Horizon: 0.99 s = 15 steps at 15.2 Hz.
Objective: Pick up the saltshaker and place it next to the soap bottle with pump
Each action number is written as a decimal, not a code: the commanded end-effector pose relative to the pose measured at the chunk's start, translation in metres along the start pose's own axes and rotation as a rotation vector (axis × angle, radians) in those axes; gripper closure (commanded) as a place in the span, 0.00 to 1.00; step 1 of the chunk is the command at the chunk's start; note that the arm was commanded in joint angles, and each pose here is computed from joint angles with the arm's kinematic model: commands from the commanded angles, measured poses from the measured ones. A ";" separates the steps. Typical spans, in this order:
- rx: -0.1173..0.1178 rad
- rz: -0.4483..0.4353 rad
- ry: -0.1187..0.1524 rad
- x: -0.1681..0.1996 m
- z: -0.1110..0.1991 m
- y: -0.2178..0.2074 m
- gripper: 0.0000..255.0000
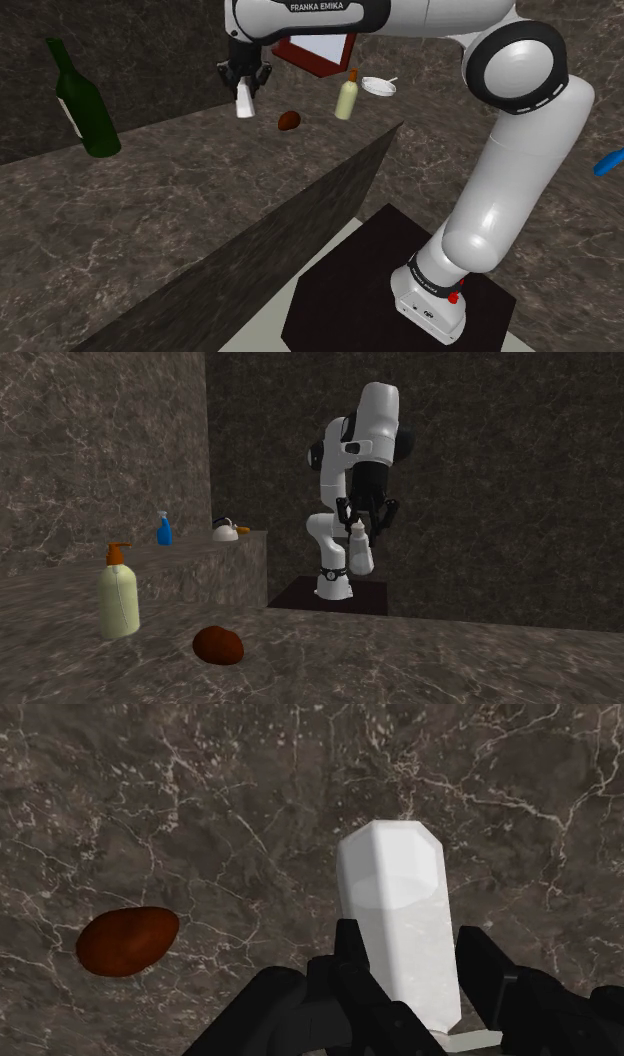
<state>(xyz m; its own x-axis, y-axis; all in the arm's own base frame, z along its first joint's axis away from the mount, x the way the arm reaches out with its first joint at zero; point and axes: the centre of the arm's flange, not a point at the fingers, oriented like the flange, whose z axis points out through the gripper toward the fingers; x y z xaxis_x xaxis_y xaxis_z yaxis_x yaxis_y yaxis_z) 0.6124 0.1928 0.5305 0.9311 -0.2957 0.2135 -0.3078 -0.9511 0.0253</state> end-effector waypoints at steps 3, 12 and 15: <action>0.000 0.000 0.000 0.004 -0.021 0.001 1.00; 0.000 0.000 0.000 0.014 -0.068 0.002 1.00; 0.000 0.000 0.000 0.018 -0.083 0.002 1.00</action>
<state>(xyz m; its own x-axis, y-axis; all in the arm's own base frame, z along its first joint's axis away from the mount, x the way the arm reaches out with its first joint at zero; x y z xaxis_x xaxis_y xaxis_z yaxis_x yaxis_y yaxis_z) 0.6122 0.1925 0.6102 0.9312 -0.2956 0.2134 -0.3077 -0.9511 0.0255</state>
